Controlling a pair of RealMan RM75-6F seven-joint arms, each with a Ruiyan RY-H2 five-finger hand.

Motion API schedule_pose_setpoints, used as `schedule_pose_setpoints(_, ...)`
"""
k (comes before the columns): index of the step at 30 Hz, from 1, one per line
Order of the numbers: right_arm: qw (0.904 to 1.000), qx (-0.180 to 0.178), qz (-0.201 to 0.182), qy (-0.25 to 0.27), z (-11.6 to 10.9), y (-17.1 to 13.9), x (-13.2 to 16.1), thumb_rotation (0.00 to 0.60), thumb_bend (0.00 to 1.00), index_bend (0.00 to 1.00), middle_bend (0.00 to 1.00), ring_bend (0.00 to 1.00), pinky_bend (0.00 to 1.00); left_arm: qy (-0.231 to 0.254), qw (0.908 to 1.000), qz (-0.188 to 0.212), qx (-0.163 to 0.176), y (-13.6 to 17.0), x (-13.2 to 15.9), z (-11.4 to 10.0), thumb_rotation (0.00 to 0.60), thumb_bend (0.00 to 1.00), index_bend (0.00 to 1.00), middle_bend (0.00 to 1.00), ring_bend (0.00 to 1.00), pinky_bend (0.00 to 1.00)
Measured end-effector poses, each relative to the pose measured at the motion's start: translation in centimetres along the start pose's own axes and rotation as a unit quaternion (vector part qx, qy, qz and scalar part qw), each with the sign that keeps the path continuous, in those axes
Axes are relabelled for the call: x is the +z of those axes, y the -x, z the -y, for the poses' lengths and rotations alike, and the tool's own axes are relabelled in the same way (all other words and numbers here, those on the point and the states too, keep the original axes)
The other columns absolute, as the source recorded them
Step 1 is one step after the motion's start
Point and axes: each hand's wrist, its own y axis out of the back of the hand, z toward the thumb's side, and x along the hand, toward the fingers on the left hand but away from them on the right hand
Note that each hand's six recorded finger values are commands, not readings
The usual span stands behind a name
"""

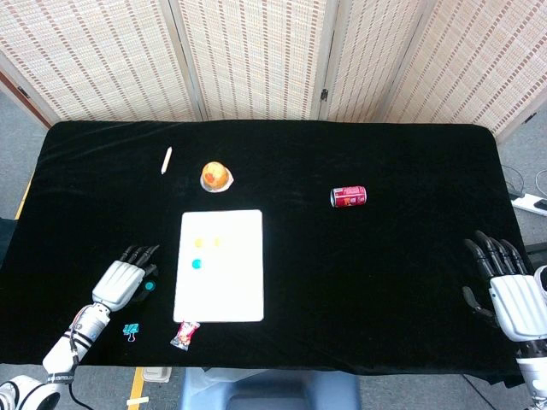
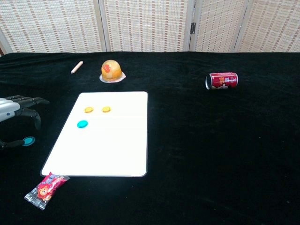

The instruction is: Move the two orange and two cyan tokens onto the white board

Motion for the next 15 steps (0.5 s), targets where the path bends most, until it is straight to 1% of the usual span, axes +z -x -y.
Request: schedule_pose_setpoints(15,1.0,0.001,0.003,0.0,0.0,-0.1,-0.2,0.6,0.46,0.0,0.0,0.0,0.0,0.002,0.9999,-0.006,-0.015,-0.1,0.1,1.3,0.6,0.41,0.41,0.05,0.0,0.0)
